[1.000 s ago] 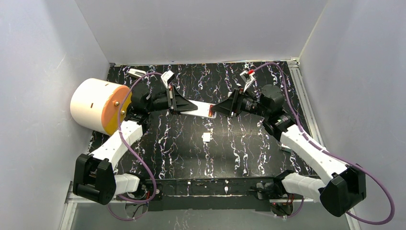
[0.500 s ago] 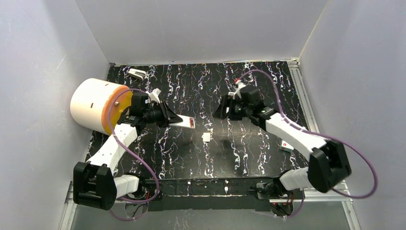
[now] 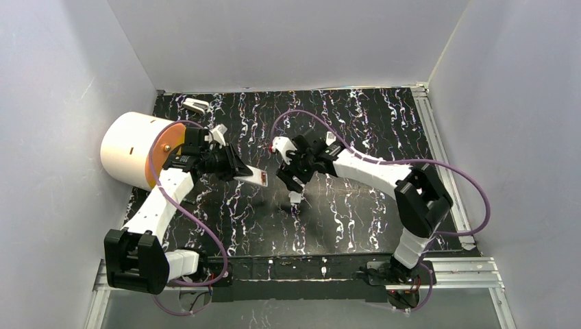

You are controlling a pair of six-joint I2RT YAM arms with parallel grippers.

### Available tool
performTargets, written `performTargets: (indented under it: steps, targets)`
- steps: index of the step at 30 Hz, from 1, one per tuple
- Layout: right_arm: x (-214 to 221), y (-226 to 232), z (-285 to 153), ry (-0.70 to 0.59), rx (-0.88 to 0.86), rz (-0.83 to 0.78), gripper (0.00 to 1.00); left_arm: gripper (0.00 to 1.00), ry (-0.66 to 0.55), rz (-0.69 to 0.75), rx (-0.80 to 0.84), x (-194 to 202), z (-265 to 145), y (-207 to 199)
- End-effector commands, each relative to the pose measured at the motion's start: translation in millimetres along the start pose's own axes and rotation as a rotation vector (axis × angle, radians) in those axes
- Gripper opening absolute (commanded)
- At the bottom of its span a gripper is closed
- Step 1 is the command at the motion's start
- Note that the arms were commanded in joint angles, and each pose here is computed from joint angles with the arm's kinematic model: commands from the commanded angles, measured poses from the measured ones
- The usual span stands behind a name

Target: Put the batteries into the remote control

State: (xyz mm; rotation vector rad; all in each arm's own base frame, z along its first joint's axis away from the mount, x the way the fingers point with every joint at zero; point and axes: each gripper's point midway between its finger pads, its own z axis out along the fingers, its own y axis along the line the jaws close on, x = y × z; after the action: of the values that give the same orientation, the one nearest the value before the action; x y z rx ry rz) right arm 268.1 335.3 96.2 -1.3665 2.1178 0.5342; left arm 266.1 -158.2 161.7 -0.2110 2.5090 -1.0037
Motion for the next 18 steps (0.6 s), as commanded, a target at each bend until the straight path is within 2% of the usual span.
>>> performTargets:
  steps: [1,6,18]
  targets:
    - [20.3,1.8,7.7,0.128,-0.069,-0.213,0.82,0.00,-0.032,0.003,-0.071,-8.3,-11.6,11.4]
    - [30.7,12.3,17.1,0.165,-0.154,-0.266,0.81,0.00,-0.065,-0.067,-0.174,-13.8,-19.8,38.3]
    - [43.8,10.8,40.8,0.225,-0.149,-0.330,0.81,0.00,-0.076,-0.097,-0.163,-15.0,-23.0,44.3]
